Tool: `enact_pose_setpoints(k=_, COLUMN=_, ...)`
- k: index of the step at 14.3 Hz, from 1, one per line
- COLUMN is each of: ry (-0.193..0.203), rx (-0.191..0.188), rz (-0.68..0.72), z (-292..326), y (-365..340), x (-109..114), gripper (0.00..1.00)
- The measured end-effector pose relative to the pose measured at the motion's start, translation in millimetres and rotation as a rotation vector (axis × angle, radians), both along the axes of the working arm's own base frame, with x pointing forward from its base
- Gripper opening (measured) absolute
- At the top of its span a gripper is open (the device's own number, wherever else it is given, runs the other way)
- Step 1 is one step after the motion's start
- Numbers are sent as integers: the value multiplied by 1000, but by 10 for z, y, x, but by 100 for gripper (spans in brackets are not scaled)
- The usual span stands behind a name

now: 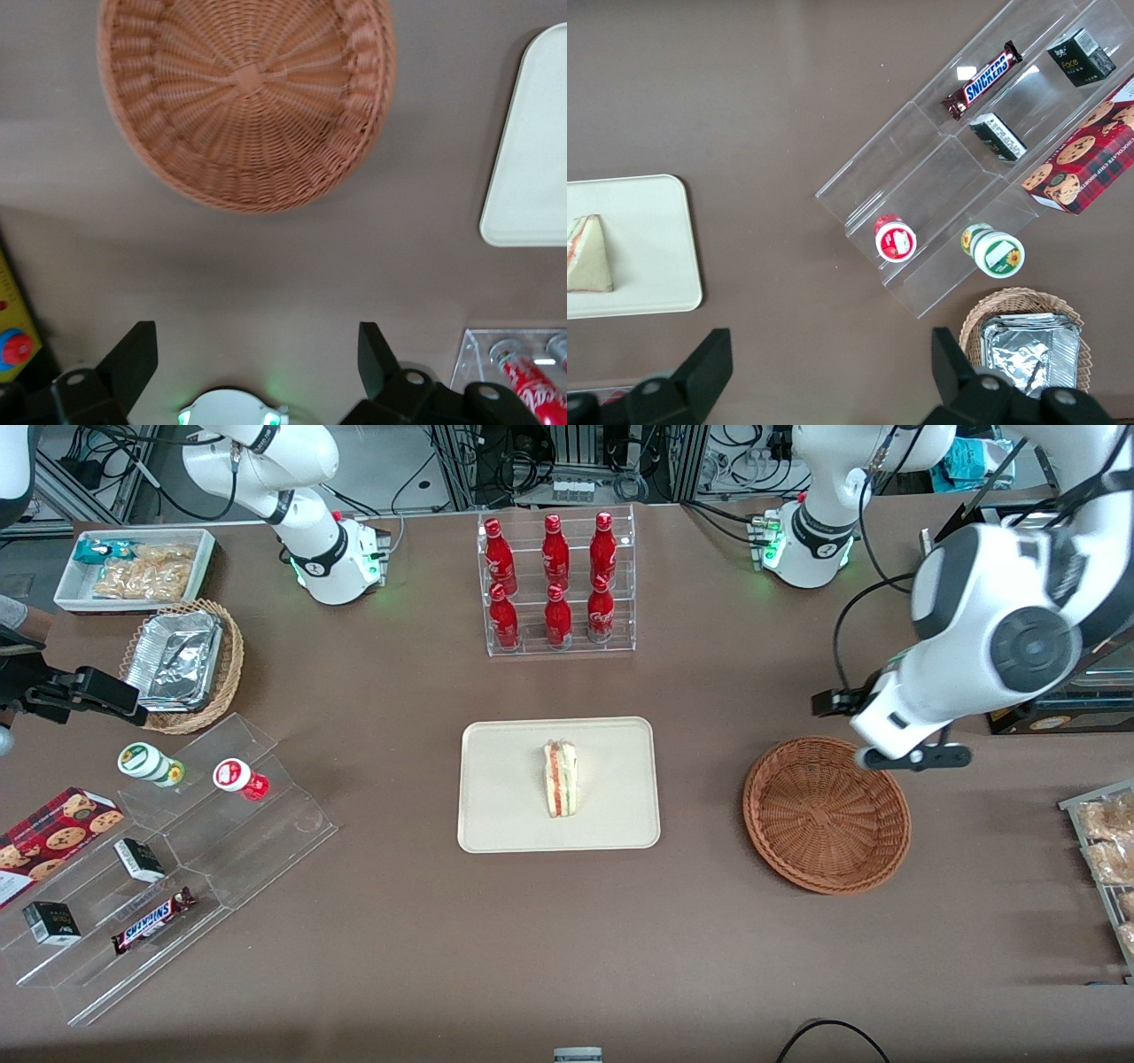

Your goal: Place sandwich from basket to tray

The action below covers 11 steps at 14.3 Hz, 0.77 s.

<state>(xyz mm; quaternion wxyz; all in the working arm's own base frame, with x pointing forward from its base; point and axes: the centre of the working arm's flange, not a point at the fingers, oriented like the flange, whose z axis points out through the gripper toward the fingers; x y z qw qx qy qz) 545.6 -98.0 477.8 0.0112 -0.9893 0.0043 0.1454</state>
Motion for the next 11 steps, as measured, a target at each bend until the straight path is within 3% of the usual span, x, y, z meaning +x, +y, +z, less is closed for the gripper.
enact_pose_setpoints(k=2, ry=-3, rx=-21, rz=-13, z=273, y=312, x=-82, gripper=100)
enact_pose_setpoints(k=4, ry=-39, rx=-29, rz=0, z=551, y=552, x=-127, gripper=100)
enact_pose_setpoints(k=8, ry=-139, rx=38, rz=-1, z=1030, y=725, x=-133, gripper=100)
enact_pose_setpoints(k=11, ry=-188, rx=27, rz=2, z=1256, y=714, x=-117, gripper=100)
